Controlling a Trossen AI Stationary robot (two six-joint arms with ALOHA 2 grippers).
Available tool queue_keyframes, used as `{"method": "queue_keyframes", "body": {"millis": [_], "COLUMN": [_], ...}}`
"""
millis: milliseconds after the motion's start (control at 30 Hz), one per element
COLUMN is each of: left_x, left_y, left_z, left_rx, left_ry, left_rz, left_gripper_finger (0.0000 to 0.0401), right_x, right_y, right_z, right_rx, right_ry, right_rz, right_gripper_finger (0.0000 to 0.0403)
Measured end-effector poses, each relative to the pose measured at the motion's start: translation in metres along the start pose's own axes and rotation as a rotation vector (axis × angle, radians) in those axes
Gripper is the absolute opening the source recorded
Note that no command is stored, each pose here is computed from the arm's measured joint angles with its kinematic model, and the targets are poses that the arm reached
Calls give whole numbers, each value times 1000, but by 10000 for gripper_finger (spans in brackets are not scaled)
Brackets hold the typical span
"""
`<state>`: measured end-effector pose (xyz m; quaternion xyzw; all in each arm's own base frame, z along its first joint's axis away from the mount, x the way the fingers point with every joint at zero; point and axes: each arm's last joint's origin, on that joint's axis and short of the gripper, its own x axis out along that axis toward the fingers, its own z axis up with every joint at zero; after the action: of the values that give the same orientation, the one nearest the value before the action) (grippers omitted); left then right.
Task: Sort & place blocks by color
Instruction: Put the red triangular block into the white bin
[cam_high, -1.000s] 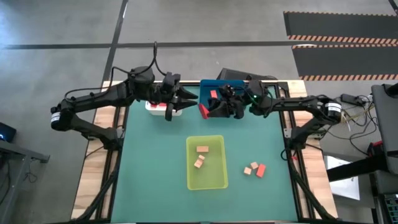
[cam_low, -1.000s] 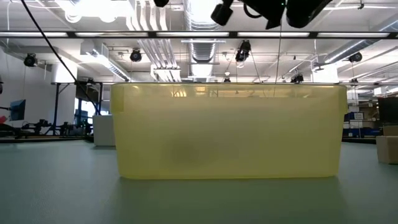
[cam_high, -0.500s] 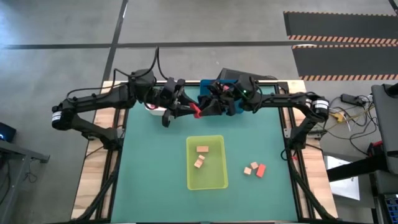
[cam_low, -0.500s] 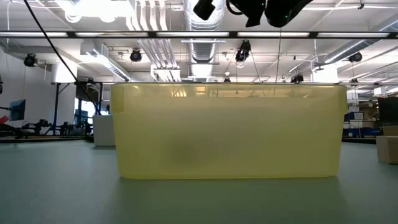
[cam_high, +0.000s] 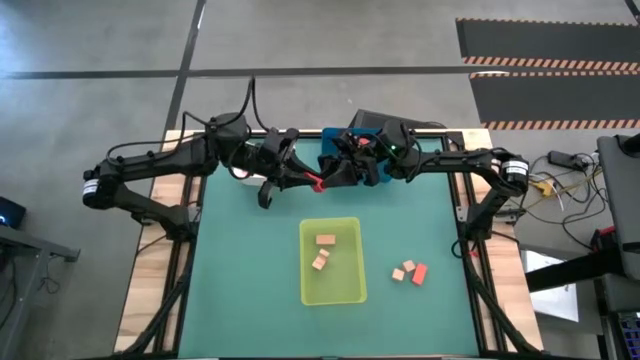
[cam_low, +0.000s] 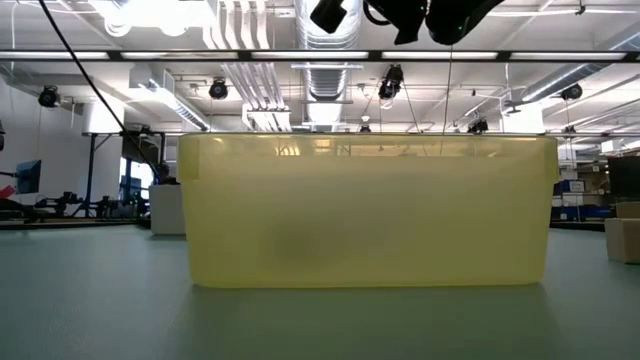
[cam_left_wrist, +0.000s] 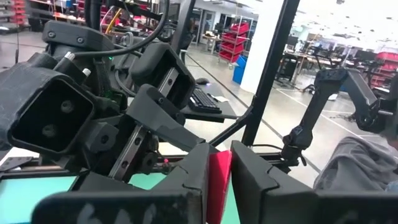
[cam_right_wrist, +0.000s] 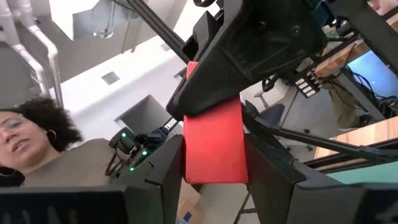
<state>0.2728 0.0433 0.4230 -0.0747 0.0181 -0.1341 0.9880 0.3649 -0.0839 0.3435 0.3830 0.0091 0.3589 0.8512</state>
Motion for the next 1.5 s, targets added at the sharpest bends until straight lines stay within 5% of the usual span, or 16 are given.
{"method": "queue_keyframes", "body": {"millis": [533,1167,1500], "left_x": [-3,-41,-50], "left_y": [1,15,50], "left_z": [-2,-34,-75], "left_rx": [-49,-279,-460], "left_ry": [26,420,748], "left_rz": [31,239,510], "left_gripper_finger": [24,24,24], "right_x": [-16,-36,-44], "right_y": [-8,-38,-41], "right_z": [8,-2,-13], "right_rx": [97,383,500], "right_ry": [-6,46,133], "right_rz": [-36,-287,-638], "right_gripper_finger": [252,235,235]}}
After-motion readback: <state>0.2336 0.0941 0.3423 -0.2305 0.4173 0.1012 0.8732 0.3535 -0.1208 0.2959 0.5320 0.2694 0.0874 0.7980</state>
